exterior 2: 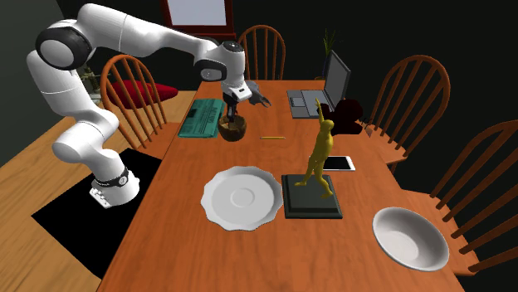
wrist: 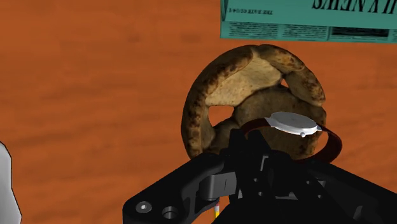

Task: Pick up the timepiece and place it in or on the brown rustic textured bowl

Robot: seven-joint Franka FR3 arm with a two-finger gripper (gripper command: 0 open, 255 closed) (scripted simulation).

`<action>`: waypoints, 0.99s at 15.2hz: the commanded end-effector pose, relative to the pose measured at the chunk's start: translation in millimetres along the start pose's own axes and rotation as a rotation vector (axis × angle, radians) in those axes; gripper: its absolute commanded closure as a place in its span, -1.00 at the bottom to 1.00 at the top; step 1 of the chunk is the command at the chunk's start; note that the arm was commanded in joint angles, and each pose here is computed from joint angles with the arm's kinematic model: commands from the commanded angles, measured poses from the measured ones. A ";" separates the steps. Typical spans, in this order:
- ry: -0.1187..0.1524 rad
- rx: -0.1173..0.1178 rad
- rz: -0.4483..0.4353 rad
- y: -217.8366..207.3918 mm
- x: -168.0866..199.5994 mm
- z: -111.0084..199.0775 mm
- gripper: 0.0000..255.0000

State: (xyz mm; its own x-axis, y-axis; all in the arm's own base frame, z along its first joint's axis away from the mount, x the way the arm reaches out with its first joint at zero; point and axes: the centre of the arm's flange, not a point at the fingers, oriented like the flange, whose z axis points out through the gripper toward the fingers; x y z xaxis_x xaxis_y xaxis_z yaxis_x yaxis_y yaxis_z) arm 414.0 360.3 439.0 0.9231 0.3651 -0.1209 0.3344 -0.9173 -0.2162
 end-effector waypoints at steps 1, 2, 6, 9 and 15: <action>0.000 0.000 0.000 0.3 0.4 1.0 1.00; 0.000 0.000 0.000 0.3 0.4 1.0 1.00; 0.000 0.000 0.000 0.3 0.4 0.9 1.00; 0.000 0.000 0.000 0.3 0.4 0.9 -1.00; 0.000 0.000 0.000 0.3 0.4 -38.6 -1.00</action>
State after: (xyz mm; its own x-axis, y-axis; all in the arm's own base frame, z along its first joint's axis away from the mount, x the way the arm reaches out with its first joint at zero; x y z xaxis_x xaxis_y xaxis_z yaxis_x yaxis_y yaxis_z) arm 420.4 358.0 464.4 0.9235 0.3646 -0.1195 0.3342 -0.9173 -0.2164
